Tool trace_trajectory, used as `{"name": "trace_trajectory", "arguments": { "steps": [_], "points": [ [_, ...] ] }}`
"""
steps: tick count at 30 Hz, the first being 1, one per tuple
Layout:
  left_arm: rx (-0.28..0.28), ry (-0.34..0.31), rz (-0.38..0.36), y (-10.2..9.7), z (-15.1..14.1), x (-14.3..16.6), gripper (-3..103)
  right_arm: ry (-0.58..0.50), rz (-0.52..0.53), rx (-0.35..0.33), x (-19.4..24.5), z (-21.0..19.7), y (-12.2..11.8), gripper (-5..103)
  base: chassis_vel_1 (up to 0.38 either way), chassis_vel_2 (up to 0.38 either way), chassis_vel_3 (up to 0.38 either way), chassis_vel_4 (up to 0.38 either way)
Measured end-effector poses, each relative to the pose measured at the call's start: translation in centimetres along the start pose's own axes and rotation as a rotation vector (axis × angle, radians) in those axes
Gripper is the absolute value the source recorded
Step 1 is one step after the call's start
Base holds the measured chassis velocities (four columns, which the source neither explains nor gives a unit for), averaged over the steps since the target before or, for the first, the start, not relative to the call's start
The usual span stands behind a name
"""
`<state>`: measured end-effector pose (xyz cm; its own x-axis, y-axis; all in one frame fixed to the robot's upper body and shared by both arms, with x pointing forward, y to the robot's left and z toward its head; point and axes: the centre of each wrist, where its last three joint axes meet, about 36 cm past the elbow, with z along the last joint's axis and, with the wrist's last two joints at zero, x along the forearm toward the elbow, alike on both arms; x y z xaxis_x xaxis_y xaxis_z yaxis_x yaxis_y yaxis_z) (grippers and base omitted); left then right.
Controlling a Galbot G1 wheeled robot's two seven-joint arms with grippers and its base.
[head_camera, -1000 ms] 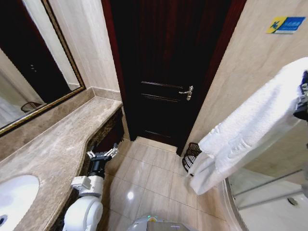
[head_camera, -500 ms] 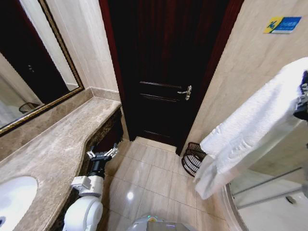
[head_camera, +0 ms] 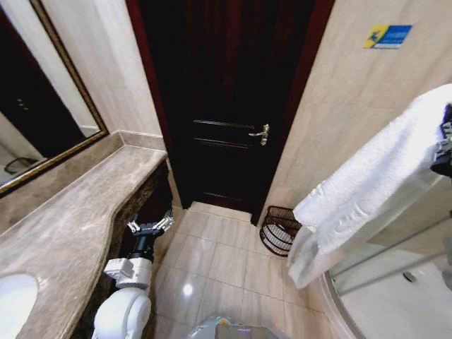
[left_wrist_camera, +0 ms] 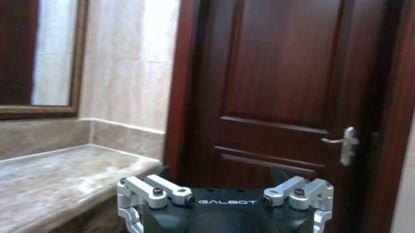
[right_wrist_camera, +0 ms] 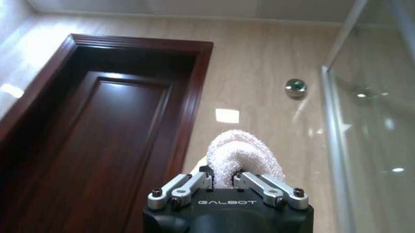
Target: Discard the used towel into the hamper.
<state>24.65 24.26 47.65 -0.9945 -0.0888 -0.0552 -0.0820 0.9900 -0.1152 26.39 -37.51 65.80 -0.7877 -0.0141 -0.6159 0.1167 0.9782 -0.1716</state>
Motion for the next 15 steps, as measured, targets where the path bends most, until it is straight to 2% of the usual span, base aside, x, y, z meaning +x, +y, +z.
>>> {"name": "trace_trajectory", "arguments": {
  "steps": [10,15],
  "points": [
    [0.0,0.0,0.0,0.0,0.0,0.0,100,0.0,0.0,0.0,0.0,0.0,0.0,12,-0.103,-0.096,-0.096,-0.101],
    [0.0,0.0,0.0,0.0,0.0,0.0,100,0.0,0.0,0.0,0.0,0.0,0.0,12,-0.035,-0.052,-0.041,-0.02]
  ]
}}
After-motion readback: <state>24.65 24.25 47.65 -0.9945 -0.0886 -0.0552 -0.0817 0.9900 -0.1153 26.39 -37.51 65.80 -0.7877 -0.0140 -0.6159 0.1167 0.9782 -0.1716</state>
